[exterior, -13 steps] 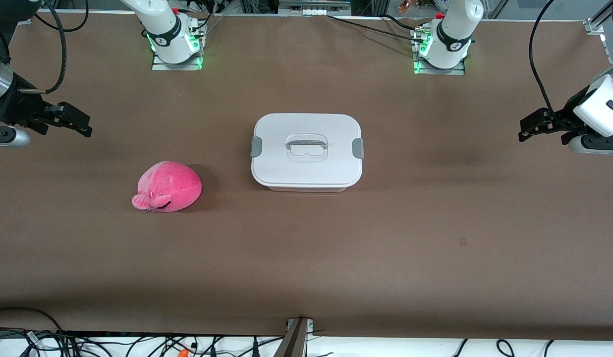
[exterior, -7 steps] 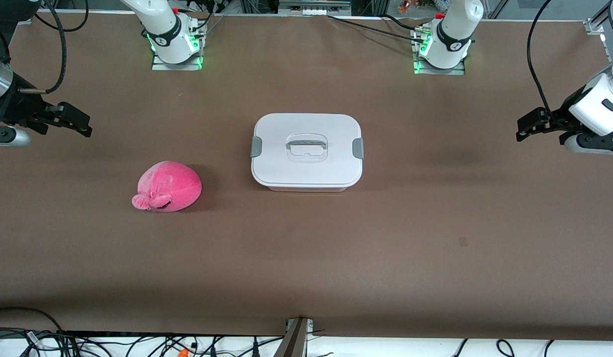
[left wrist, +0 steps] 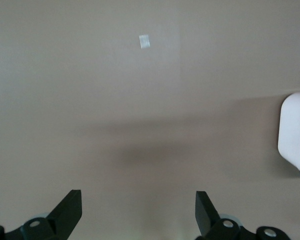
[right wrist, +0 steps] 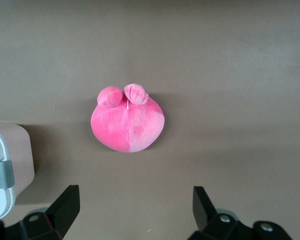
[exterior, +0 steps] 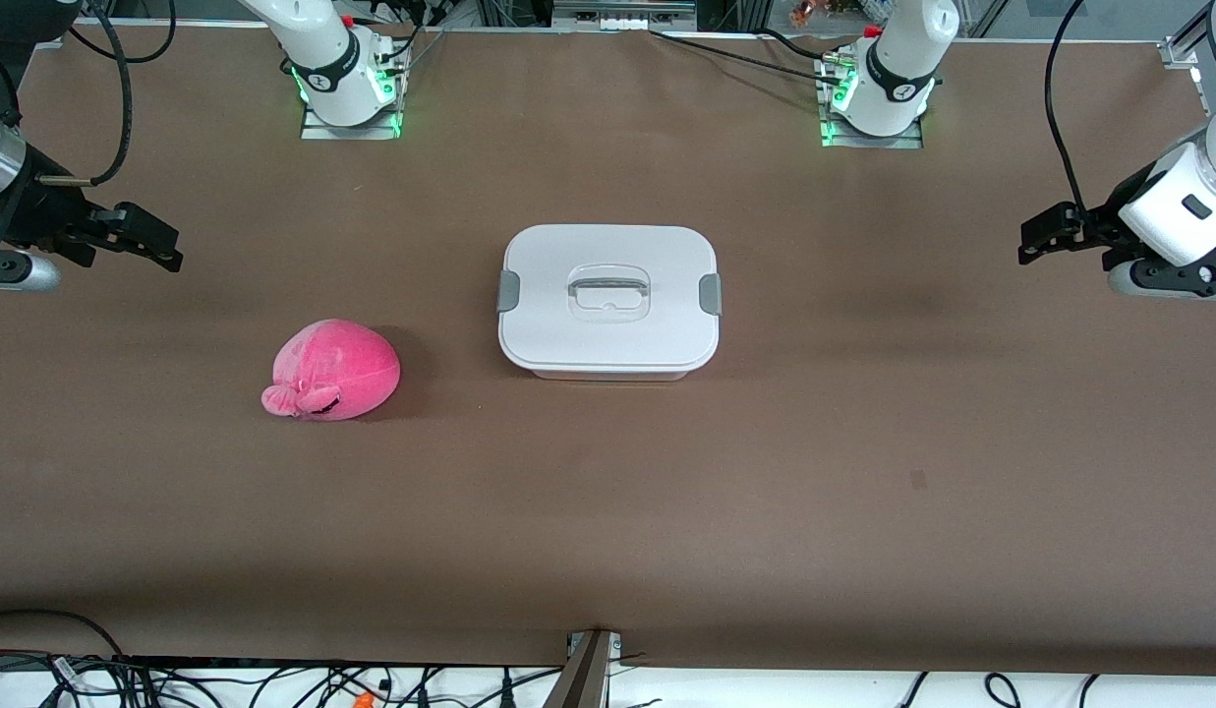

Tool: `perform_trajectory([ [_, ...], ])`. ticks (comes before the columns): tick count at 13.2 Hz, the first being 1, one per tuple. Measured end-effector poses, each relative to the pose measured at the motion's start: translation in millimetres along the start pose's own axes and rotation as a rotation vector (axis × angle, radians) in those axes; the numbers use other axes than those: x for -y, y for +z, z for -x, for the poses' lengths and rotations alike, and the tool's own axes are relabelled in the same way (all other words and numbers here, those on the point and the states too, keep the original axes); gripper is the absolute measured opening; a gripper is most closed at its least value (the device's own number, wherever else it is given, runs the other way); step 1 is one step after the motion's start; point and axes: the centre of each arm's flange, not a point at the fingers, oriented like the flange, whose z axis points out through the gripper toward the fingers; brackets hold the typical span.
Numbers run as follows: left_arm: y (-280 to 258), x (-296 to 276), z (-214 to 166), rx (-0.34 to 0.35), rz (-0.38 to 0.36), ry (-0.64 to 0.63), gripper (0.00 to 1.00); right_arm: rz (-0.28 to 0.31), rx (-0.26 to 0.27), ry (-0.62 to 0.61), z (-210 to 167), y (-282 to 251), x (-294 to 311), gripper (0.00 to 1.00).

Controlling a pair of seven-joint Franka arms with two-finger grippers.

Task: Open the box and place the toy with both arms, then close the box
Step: 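Move the left gripper over the box lid and grasp its handle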

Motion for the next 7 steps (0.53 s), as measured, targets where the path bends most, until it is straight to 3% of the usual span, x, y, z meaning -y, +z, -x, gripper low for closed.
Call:
perform_trajectory([
  [3,12,-44,7,0.095,-0.009,0.081,1.00,0.000,0.000,0.000,0,0,0,1.00],
  [7,37,-120,12,0.196,0.007,0.297,1.00,0.000,0.000,0.000,0,0,0,1.00],
])
